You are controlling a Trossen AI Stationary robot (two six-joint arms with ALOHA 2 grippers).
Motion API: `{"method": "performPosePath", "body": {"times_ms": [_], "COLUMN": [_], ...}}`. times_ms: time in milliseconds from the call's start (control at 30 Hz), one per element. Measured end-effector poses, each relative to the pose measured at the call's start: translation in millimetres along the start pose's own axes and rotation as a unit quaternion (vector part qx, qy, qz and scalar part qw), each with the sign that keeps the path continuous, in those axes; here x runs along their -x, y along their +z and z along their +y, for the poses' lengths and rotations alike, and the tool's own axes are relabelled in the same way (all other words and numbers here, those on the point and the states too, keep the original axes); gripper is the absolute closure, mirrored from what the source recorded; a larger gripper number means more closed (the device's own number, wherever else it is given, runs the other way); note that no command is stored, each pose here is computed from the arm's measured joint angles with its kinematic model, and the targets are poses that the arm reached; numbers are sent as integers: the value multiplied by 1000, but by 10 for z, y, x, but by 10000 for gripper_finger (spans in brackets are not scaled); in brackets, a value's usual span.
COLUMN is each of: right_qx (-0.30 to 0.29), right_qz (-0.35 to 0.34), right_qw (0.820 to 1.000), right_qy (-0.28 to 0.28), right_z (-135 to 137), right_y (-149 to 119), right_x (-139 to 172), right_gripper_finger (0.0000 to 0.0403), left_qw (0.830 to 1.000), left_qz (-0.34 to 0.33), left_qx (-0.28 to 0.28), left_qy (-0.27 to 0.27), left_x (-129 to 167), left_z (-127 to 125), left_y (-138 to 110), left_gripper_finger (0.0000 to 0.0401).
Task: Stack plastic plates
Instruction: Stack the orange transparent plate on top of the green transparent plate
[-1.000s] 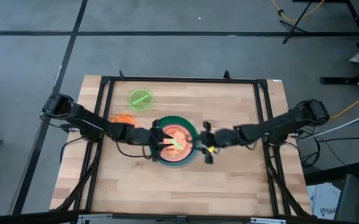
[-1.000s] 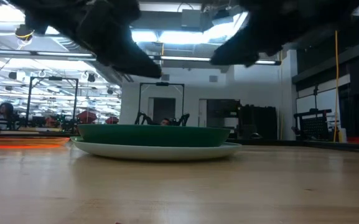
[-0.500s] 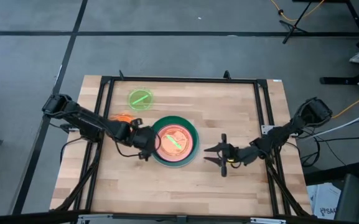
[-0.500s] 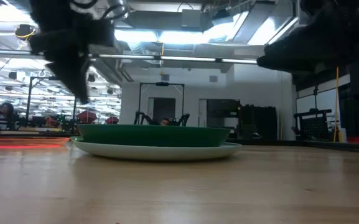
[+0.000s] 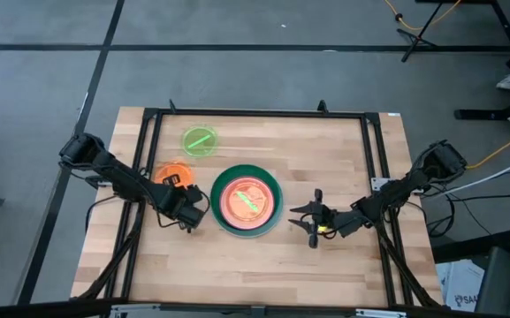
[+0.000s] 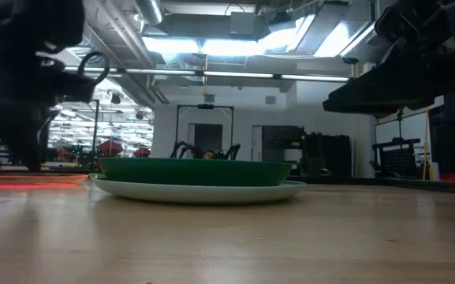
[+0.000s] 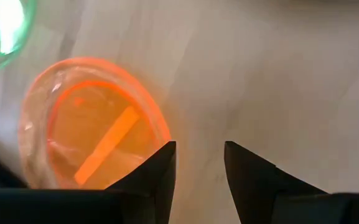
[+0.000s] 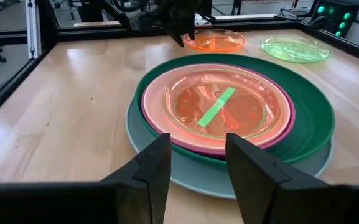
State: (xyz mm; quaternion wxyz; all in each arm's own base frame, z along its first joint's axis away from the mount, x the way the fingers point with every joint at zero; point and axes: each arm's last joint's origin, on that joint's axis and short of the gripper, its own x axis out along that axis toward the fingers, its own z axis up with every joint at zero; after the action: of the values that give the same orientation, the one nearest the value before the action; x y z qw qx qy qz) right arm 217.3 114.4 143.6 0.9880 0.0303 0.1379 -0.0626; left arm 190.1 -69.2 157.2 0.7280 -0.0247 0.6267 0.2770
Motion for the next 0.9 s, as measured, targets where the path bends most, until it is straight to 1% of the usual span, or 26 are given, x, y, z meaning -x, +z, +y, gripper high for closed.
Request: {"method": "performPosePath", "body": {"times_ms": [267,400,467,600,733,900], "right_qx": [1,2,2,3,2,2], "right_qz": [3,5,5,1,-1,0], "right_qw": [1000,1000,1000,1000,1000,1000], "right_qy": [-1,-1,-3,-23,-28,-28], "right_z": [-2,-4,-5,-17,-20,-20], "right_y": [-7,-11,-11,-11,-10,-11], "right_x": [0,0,0,0,0,0], "right_gripper_finger": [258,258,258,258,258,258], "left_qw": [998,997,998,997,996,997], "left_qz": [3,10,6,-2,-9,0], "left_qx": [-27,-31,-31,-33,-32,-30], "left_qy": [54,65,62,72,78,70], "left_x": [-201,-313,-349,-379,-387,-394], "left_z": [86,132,136,154,160,159], "left_y": [-207,-299,-322,-343,-332,-330], "left_gripper_finger": [271,271,271,275,300,359]}}
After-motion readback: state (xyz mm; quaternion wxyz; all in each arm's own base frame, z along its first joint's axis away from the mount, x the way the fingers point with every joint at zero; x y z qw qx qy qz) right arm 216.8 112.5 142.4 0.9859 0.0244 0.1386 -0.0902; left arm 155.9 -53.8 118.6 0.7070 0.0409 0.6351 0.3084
